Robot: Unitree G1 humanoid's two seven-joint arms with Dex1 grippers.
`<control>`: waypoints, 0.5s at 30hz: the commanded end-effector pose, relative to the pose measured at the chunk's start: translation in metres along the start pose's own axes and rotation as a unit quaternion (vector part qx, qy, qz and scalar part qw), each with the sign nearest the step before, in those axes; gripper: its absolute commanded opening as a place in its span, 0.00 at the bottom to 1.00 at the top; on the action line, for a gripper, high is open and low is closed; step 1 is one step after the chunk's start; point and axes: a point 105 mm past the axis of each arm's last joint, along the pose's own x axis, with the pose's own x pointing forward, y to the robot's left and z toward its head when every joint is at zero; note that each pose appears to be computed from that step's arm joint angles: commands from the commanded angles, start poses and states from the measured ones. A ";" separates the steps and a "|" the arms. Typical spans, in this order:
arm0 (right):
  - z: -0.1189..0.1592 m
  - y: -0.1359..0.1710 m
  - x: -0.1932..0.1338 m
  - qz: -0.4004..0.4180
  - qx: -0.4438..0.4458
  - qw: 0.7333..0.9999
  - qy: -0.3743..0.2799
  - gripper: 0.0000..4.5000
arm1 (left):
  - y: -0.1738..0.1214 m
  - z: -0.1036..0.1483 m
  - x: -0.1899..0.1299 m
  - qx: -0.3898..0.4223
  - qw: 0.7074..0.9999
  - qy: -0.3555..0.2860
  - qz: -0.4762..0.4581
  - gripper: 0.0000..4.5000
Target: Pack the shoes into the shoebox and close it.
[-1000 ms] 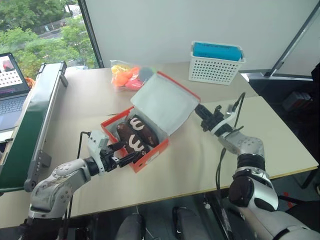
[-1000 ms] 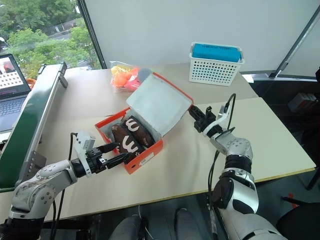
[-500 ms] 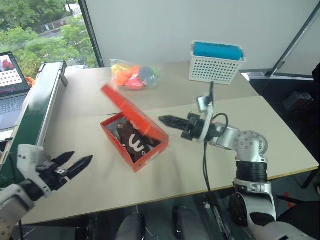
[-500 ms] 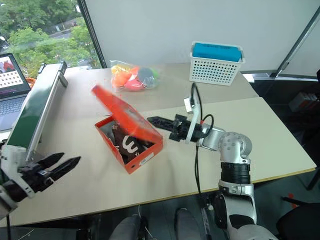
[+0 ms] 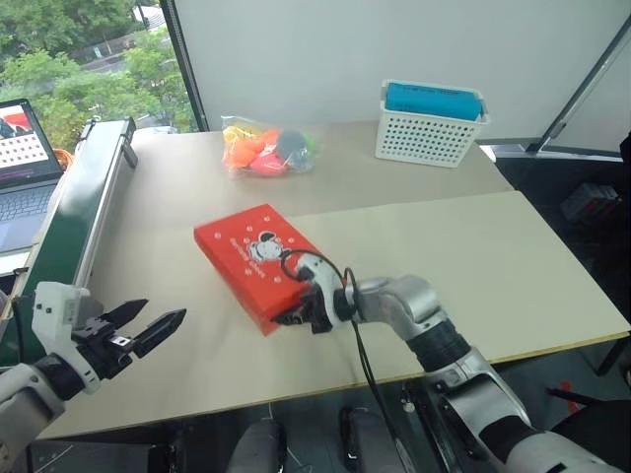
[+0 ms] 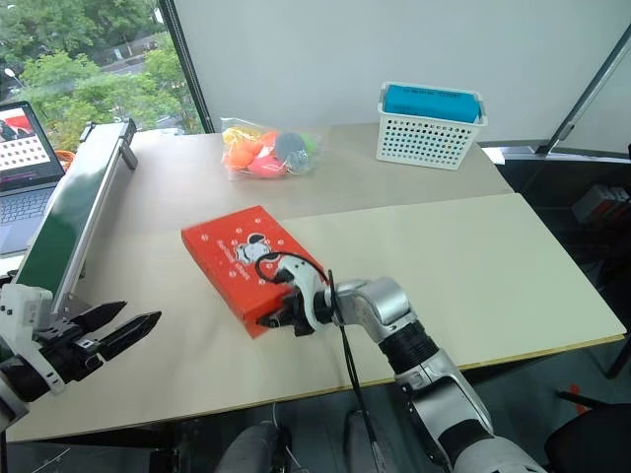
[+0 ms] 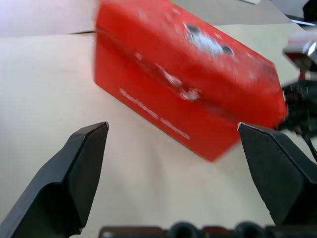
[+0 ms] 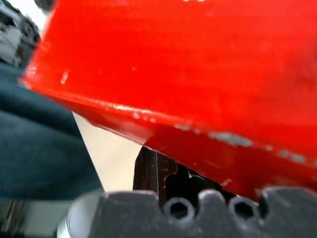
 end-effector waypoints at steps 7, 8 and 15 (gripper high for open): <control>0.059 0.118 -0.069 0.262 -0.189 0.944 -0.065 0.00 | -0.007 0.011 0.008 0.022 1.000 -0.004 -0.023 1.00; 0.058 0.115 -0.067 0.253 -0.190 0.947 -0.057 0.00 | -0.006 0.011 0.009 0.022 0.999 -0.004 -0.023 1.00; 0.095 0.044 -0.031 0.055 -0.130 0.983 -0.116 0.00 | -0.008 0.011 0.012 0.023 0.999 -0.005 -0.028 1.00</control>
